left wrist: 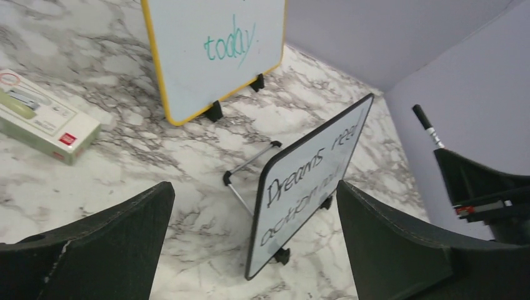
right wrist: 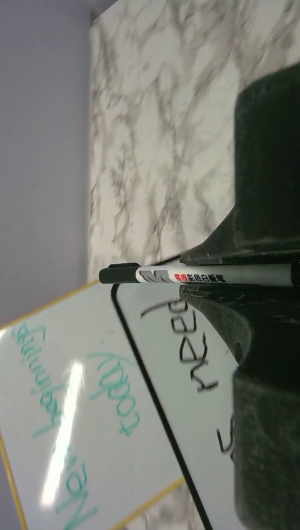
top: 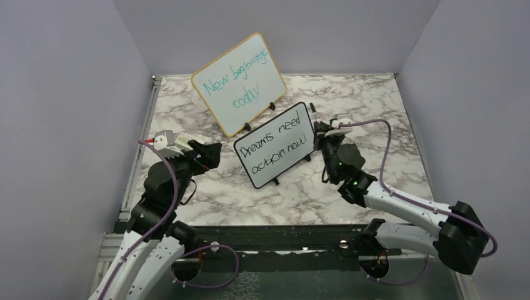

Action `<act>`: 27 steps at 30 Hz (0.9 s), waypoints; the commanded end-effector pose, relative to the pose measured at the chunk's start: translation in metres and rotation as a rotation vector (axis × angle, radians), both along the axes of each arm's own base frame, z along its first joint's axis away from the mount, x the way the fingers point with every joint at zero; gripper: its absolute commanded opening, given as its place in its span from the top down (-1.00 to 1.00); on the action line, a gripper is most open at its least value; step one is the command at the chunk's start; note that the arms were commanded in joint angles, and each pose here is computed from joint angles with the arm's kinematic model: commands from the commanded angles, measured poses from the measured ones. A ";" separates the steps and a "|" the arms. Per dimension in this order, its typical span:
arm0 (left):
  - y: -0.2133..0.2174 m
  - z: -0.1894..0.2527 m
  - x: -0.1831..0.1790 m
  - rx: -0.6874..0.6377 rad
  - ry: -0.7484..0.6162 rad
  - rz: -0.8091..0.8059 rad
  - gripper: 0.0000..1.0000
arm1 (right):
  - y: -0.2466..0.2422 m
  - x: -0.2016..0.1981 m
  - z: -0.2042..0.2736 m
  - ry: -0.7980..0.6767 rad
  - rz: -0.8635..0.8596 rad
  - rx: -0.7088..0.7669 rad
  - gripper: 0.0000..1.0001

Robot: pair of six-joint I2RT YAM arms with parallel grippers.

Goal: Write a sentence on the whiteboard
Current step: Close the whiteboard marker at the center of the board, then place the whiteboard marker at the center of the board.

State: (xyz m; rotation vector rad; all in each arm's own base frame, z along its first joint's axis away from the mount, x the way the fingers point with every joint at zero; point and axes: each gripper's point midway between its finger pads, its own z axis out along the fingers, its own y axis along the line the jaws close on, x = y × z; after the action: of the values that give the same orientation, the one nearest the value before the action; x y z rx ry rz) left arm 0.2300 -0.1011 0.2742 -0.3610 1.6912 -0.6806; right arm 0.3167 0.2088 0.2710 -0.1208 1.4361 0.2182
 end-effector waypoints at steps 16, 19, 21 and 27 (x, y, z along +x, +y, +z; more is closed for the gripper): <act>0.043 -0.030 -0.015 0.321 -0.059 0.084 -0.98 | -0.145 -0.016 -0.199 0.669 -0.470 0.125 0.95; 0.043 -0.028 -0.017 0.319 -0.071 0.081 -0.98 | -0.148 -0.017 -0.215 0.715 -0.512 0.152 0.85; 0.042 -0.028 -0.019 0.310 -0.079 0.072 -0.98 | -0.151 -0.018 -0.224 0.740 -0.554 0.174 0.78; 0.045 -0.022 -0.024 0.297 -0.109 0.081 -0.98 | -0.158 -0.028 -0.234 0.760 -0.606 0.211 0.35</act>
State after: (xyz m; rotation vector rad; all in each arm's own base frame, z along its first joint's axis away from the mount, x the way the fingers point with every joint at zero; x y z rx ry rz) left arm 0.2093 -0.0585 0.2503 -0.1878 1.6570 -0.3811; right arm 0.3031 0.0601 0.0503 0.5390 2.0863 -0.0760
